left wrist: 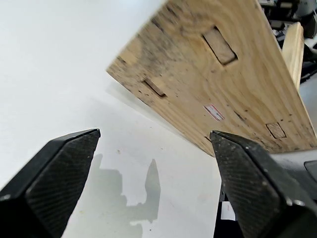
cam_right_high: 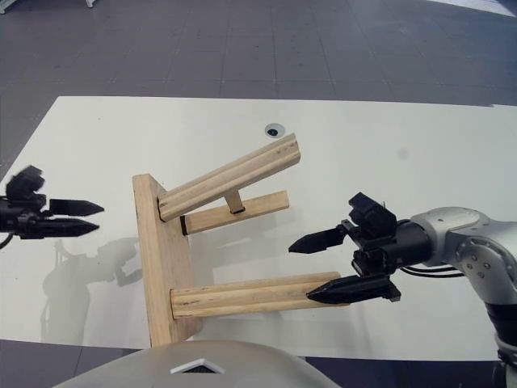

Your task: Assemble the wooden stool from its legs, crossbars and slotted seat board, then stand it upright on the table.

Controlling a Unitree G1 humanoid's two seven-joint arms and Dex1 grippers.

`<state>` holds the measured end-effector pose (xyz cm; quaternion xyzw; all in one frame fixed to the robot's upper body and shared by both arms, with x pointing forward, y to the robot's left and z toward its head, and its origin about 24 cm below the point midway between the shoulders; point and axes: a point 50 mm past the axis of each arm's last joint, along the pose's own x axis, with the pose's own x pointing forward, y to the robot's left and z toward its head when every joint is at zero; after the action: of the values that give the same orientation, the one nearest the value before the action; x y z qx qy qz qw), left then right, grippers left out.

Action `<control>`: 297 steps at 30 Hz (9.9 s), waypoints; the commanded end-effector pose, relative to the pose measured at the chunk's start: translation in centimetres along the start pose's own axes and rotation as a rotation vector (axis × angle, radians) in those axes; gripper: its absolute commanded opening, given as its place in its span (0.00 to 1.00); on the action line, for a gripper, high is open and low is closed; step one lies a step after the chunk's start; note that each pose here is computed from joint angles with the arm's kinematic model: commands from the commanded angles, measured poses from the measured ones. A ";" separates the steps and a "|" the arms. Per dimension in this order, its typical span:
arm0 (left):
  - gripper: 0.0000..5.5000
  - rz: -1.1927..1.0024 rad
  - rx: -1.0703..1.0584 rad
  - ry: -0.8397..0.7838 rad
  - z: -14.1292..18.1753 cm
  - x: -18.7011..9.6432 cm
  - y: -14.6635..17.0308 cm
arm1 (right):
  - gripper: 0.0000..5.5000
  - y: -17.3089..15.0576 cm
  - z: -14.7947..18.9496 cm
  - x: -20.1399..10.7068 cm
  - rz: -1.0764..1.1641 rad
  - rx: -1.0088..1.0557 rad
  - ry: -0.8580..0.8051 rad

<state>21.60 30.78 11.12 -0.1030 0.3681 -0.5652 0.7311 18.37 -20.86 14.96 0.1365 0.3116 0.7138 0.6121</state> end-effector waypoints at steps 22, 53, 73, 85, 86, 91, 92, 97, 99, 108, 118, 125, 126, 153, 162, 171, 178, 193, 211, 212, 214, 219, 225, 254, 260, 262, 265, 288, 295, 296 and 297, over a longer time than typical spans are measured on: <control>0.75 0.053 0.407 -0.331 5.4 19.2 -5.1 | 0.96 -8.9 7.6 -3.3 -0.948 -0.156 -0.827; 0.75 0.058 0.440 -0.374 8.4 8.3 -7.2 | 0.96 -12.6 1.6 1.6 -0.607 -0.421 -0.207; 0.75 0.121 0.418 -0.388 8.1 5.4 -6.4 | 0.35 -12.5 1.3 3.0 -0.456 -0.407 -0.246; 0.75 0.047 0.198 -0.142 2.2 2.8 -2.3 | 0.30 -9.1 3.3 1.3 -0.207 -0.256 -0.176; 0.75 0.050 0.194 -0.135 2.0 3.2 -1.8 | 0.30 -9.0 3.1 1.3 -0.202 -0.251 -0.166; 0.75 0.109 0.212 -0.169 2.0 4.2 -0.4 | 0.30 -8.7 2.8 1.7 -0.177 -0.240 -0.139; 0.75 0.133 0.227 -0.182 2.2 4.4 -0.1 | 0.30 -8.7 2.8 1.7 -0.175 -0.239 -0.136; 0.75 0.136 0.302 -0.253 5.0 6.8 0.9 | 0.30 -8.8 2.9 1.8 -0.180 -0.242 -0.130; 0.75 0.066 0.307 -0.248 5.8 7.8 0.5 | 0.30 -8.9 3.1 1.9 -0.183 -0.249 -0.131; 0.60 -0.068 0.195 -0.179 5.8 7.0 -0.3 | 0.30 -8.6 4.7 1.7 -0.165 -0.234 -0.198; 0.39 -0.164 0.165 -0.259 7.3 6.5 -2.4 | 0.29 -6.6 7.3 2.0 -0.082 -0.071 -0.269; 0.27 -0.377 0.086 -0.352 9.8 4.4 -6.3 | 0.26 -4.2 7.7 1.5 -0.007 0.119 -0.188; 0.26 -0.405 0.074 -0.368 10.2 4.2 -6.7 | 0.26 -3.7 7.8 1.4 0.023 0.164 -0.174; 0.59 -0.413 -0.420 -0.494 15.3 3.6 -3.3 | 0.52 -6.7 14.0 -2.2 0.110 0.757 -0.427; 0.60 -0.300 -0.405 -0.427 13.6 4.7 -2.9 | 0.73 -7.7 13.0 -2.1 0.015 0.742 -0.385; 0.44 -0.376 -0.424 -0.392 12.9 5.0 -3.4 | 0.74 -7.7 12.7 -2.0 0.022 0.687 -0.373; 0.39 -0.392 -0.442 -0.357 11.6 4.9 -3.8 | 0.74 -6.3 11.8 -2.2 0.061 0.533 -0.280; 0.36 -0.454 -0.445 -0.298 11.2 4.6 -4.8 | 0.36 -4.4 10.2 -1.6 0.178 0.575 -0.147; 0.43 -0.054 -0.297 -0.313 11.9 6.1 -1.0 | 0.36 -4.9 9.2 -1.3 0.260 0.936 -0.178; 0.48 -0.026 -0.288 -0.331 12.0 6.2 -0.6 | 0.40 -4.8 9.0 -1.2 0.261 0.940 -0.172; 0.56 0.026 -0.273 -0.369 12.3 6.2 0.0 | 0.48 -5.0 8.5 -1.1 0.241 0.945 -0.159; 0.70 0.033 -0.250 -0.382 12.3 5.8 0.0 | 0.66 -5.5 7.6 -1.6 0.160 0.930 -0.166; 0.70 -0.022 -0.246 -0.445 12.2 3.1 -1.0 | 0.69 -6.6 5.9 -4.0 -0.064 0.894 -0.210; 0.70 0.891 -0.062 -0.802 8.0 1.9 3.7 | 0.69 -15.0 6.7 -8.1 -1.042 0.048 -0.623; 0.70 1.012 0.006 -0.827 7.5 9.9 2.3 | 0.69 -15.3 4.8 -0.7 -1.328 -0.236 -0.704; 0.70 1.032 0.016 -0.838 6.7 11.5 2.0 | 0.69 -15.4 3.3 0.9 -1.388 -0.217 -0.734; 0.70 1.033 0.022 -0.830 5.3 13.3 1.7 | 0.69 -15.9 1.8 2.8 -1.470 -0.237 -0.674; 0.70 1.088 0.046 -0.829 5.6 13.3 2.0 | 0.69 -15.8 3.4 4.0 -1.524 -0.227 -0.699; 0.70 1.097 0.081 -0.825 6.1 13.6 1.6 | 0.69 -15.7 3.2 4.6 -1.490 -0.222 -0.685; 0.70 1.106 0.083 -0.826 6.2 13.6 1.6 | 0.69 -15.7 3.2 4.7 -1.489 -0.220 -0.684; 0.70 1.112 0.087 -0.830 6.2 13.6 1.7 | 0.69 -15.7 3.2 4.6 -1.489 -0.220 -0.683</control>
<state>27.81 17.57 8.35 -0.0851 0.0441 -0.0410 0.9946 31.52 -14.95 6.62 0.0402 0.0469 0.0609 0.9962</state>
